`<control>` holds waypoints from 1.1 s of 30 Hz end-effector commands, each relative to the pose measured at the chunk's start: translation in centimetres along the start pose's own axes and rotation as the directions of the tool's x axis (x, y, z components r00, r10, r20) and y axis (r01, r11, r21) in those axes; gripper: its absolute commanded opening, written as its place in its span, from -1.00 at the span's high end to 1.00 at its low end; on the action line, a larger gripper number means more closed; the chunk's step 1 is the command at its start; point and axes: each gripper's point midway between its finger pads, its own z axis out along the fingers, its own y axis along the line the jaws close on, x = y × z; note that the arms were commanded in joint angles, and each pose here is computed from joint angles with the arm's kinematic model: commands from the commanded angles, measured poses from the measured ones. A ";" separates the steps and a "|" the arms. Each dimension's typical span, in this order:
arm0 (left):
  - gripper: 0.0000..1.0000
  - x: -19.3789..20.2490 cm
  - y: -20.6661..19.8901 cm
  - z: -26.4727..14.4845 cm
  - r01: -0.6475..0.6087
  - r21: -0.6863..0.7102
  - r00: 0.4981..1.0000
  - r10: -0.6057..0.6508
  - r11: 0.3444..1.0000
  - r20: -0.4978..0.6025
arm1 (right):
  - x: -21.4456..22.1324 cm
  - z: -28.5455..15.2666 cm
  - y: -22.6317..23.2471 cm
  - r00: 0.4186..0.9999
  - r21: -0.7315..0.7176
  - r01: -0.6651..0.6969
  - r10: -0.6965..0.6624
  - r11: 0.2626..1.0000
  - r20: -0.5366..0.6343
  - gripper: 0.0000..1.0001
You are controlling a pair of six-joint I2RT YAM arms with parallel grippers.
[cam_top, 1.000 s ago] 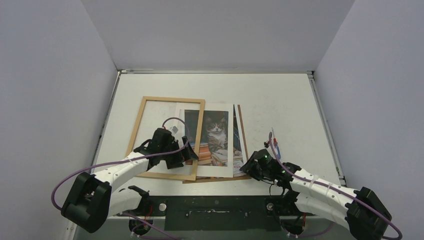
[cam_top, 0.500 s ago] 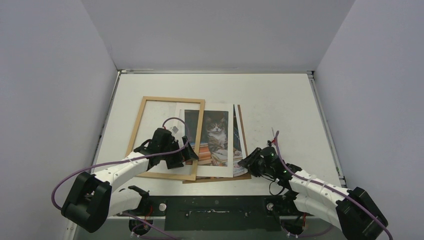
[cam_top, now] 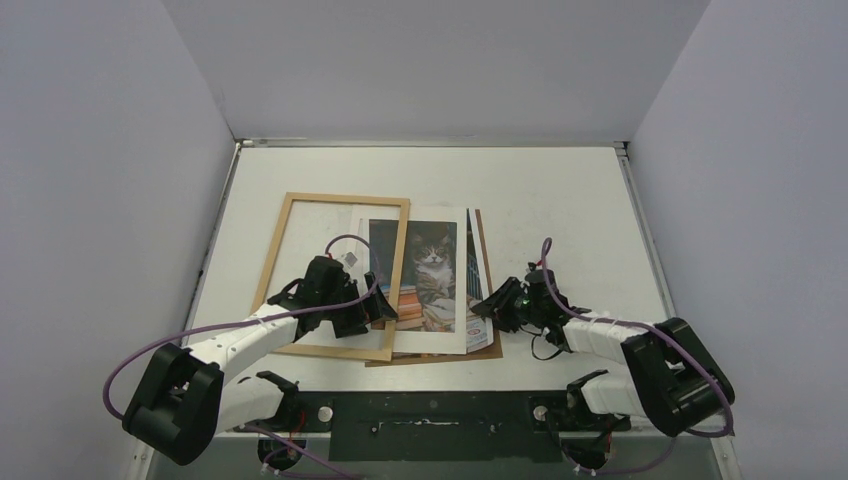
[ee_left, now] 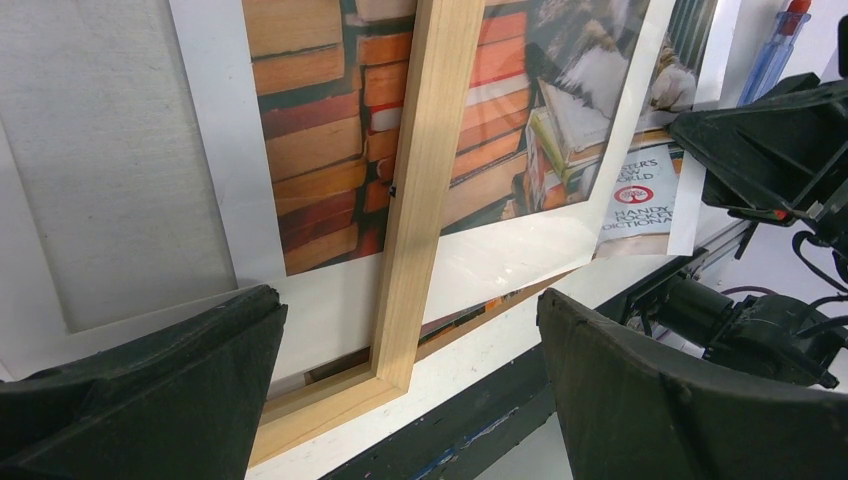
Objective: Take the photo out of the frame
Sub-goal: Pick up the photo from the photo frame.
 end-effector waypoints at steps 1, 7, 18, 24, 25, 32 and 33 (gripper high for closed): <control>-0.94 0.0 -0.4 0.0 -0.018 0.020 1.000 0.018 1.000 0.004 | -1.0 1.1 1.6 0.998 -0.064 0.064 -0.065 0.996 -0.012 0.48; -0.94 0.1 -0.2 0.1 -0.016 0.017 1.000 0.016 1.000 0.004 | -1.3 1.5 0.7 0.998 -0.044 0.068 -0.069 0.997 -0.014 0.66; -0.94 0.1 -0.4 0.1 -0.018 0.024 1.000 0.018 1.000 0.005 | -1.8 0.6 1.3 0.997 -0.043 0.081 -0.081 0.996 0.002 1.00; -0.94 -0.4 -1.4 -0.6 -0.029 0.044 0.999 0.028 0.999 0.021 | -3.9 -2.8 1.8 0.969 0.110 0.224 -0.233 0.968 0.077 1.00; -0.94 -0.6 -1.6 -0.8 -0.032 0.046 0.999 0.031 0.998 0.028 | -4.6 -3.8 1.8 0.959 0.154 0.250 -0.266 0.956 0.097 1.00; -0.94 -1.8 -3.1 -2.0 -0.052 0.068 0.996 0.047 0.996 0.074 | -6.7 -8.7 2.3 0.903 0.354 0.370 -0.422 0.859 0.080 1.00; -0.94 -2.0 -3.3 -2.1 -0.056 0.066 0.996 0.051 0.996 0.077 | -7.3 -9.7 2.5 0.890 0.387 0.386 -0.449 0.838 0.084 1.00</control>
